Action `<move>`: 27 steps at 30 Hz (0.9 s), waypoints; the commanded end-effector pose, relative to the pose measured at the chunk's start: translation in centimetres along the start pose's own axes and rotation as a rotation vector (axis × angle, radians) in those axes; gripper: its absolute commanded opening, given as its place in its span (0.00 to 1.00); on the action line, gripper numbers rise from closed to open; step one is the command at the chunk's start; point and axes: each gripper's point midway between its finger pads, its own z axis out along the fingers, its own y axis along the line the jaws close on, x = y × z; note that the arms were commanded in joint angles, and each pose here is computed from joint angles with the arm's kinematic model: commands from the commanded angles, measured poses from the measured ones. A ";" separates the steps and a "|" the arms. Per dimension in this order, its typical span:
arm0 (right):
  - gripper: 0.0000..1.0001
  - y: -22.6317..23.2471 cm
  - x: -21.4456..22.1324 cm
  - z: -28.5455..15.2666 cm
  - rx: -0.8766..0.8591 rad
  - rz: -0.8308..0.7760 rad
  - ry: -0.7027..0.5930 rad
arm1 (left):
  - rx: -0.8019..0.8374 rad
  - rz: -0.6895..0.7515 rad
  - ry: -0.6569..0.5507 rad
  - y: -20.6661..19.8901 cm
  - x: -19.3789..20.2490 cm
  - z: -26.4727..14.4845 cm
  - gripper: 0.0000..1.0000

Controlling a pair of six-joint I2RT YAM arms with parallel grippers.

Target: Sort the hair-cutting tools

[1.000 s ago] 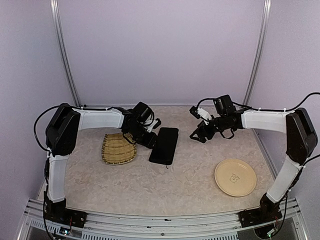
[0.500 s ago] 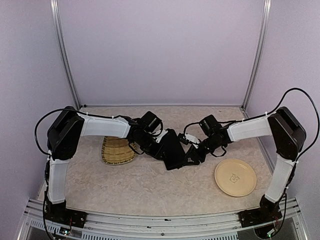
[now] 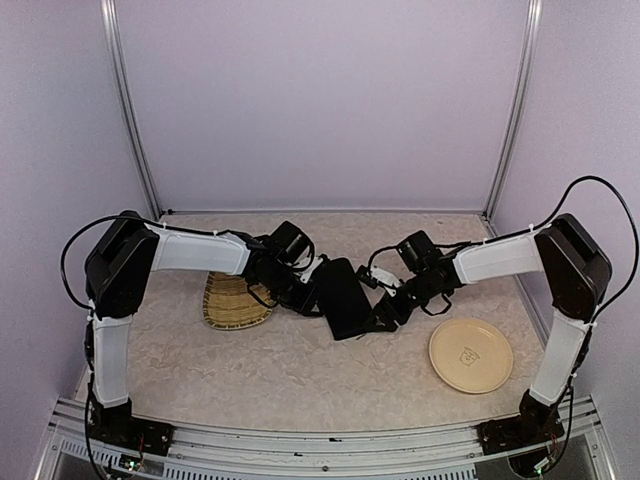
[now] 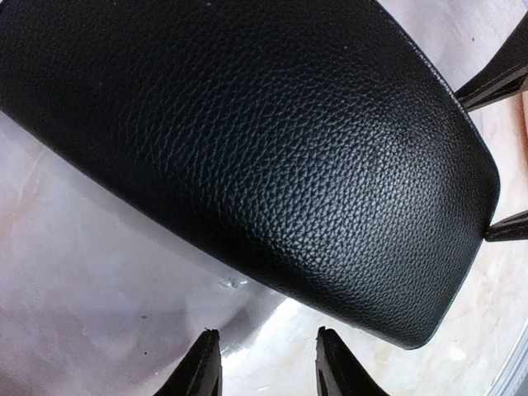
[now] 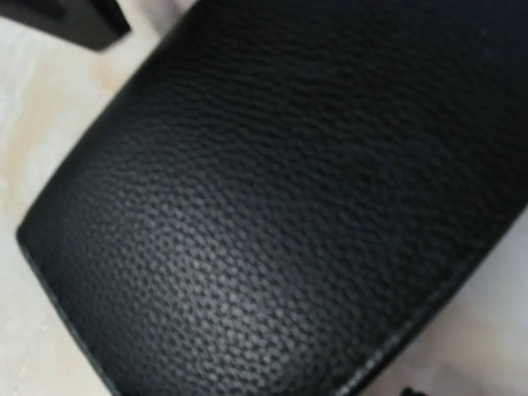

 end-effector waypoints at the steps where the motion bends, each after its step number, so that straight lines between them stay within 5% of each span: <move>1: 0.67 -1.7 -1.1 -0.8 0.098 -0.027 0.006 | 0.005 0.035 -0.113 -1.1 -2.7 -2.1 0.37; 6: 0.46 -1.3 -1.6 2.2 -0.053 0.003 0.049 | -0.016 0.043 -0.153 -1.0 -4.3 -2.5 0.33; 10: 0.41 -2.7 -2.7 3.8 -0.047 -0.012 0.053 | -0.012 0.043 -0.156 -0.9 -4.2 -2.8 0.33; 15: 0.44 -3.9 -4.1 3.1 -0.012 -0.015 0.025 | -0.020 0.059 -0.183 -0.7 -4.7 -2.9 0.33; 22: 0.63 -3.2 -4.8 -0.3 0.052 -0.028 -0.028 | -0.025 0.059 -0.247 1.1 -7.4 -2.4 0.33; 27: 0.64 -1.5 -3.6 -0.5 0.044 -0.024 -0.016 | -0.006 0.049 -0.226 1.8 -7.7 -0.9 0.32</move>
